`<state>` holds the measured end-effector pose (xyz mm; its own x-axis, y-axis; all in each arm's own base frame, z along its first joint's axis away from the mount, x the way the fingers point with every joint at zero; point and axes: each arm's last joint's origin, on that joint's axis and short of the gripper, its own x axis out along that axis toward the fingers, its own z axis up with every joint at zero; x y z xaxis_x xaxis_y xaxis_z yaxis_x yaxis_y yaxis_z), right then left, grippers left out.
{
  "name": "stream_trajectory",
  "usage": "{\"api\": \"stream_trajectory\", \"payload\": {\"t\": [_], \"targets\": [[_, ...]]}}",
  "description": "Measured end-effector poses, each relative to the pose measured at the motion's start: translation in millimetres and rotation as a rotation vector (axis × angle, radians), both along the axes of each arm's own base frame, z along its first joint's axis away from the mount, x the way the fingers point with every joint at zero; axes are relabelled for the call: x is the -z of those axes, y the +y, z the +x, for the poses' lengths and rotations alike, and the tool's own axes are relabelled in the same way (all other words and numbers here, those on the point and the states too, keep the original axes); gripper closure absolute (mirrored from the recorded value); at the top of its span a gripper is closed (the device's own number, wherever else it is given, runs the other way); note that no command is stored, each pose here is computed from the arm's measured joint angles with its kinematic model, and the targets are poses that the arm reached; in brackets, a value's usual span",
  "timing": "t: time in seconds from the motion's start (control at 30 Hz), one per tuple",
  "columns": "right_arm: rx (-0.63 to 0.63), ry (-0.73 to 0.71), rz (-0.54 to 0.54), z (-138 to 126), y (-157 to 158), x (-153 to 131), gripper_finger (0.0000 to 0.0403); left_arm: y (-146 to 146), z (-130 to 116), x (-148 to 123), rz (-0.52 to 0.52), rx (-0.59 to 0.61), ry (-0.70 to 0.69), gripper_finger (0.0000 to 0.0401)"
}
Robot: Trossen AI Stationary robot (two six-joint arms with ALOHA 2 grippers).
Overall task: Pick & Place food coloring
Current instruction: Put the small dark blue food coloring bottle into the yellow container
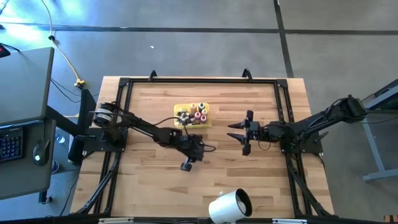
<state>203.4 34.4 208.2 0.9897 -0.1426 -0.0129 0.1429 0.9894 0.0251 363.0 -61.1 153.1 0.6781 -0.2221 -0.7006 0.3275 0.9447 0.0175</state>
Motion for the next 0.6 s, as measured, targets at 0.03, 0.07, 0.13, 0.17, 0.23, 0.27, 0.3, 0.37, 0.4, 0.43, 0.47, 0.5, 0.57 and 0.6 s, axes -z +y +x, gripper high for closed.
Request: {"api": "stream_trajectory", "payload": {"t": [0.03,0.07,0.13,0.17,0.23,0.27,0.3,0.37,0.4,0.43,0.47,0.5,0.57,0.6], "targets": [[0.000,0.000,0.000,0,0,0,0.0247,2,-3,-6,0.042,-0.021,0.005,0.0322],[0.000,0.000,0.000,0,0,0,0.0247,4,-6,-12,0.082,-0.044,0.001,0.0322],[0.000,0.000,0.000,0,0,0,0.0247,8,-15,-26,0.183,-0.099,0.008,0.0321],[0.000,0.000,-0.001,0,0,0,0.0247,11,-19,-34,0.236,-0.132,-0.007,0.0321],[0.000,0.001,-0.001,0,0,0,0.0247,16,-27,-51,0.349,-0.202,-0.028,0.0321],[0.000,0.002,-0.002,0,0,0,0.0247,18,-31,-58,0.404,-0.236,-0.036,0.0321],[0.000,0.006,-0.002,0,0,0,0.0247,20,-35,-64,0.456,-0.265,-0.042,0.0321],[0.000,0.012,-0.004,0,0,1,0.0247,28,-40,-74,0.545,-0.324,-0.054,0.0321],[0.000,0.017,-0.005,0,0,2,0.0247,32,-43,-78,0.572,-0.348,-0.049,0.0321],[0.000,0.022,-0.008,0,0,2,0.0247,37,-45,-80,0.582,-0.374,-0.044,0.0321],[0.000,0.023,-0.008,0,0,2,0.0247,44,-46,-82,0.577,-0.399,-0.043,0.0321],[0.000,0.023,-0.008,0,0,2,0.0247,50,-47,-82,0.569,-0.422,-0.029,0.0321],[0.000,0.024,-0.009,0,0,2,0.0247,65,-48,-80,0.542,-0.472,0.011,0.0321],[0.000,0.024,-0.009,0,0,2,0.0247,74,-49,-79,0.514,-0.499,0.025,0.0320]]}}
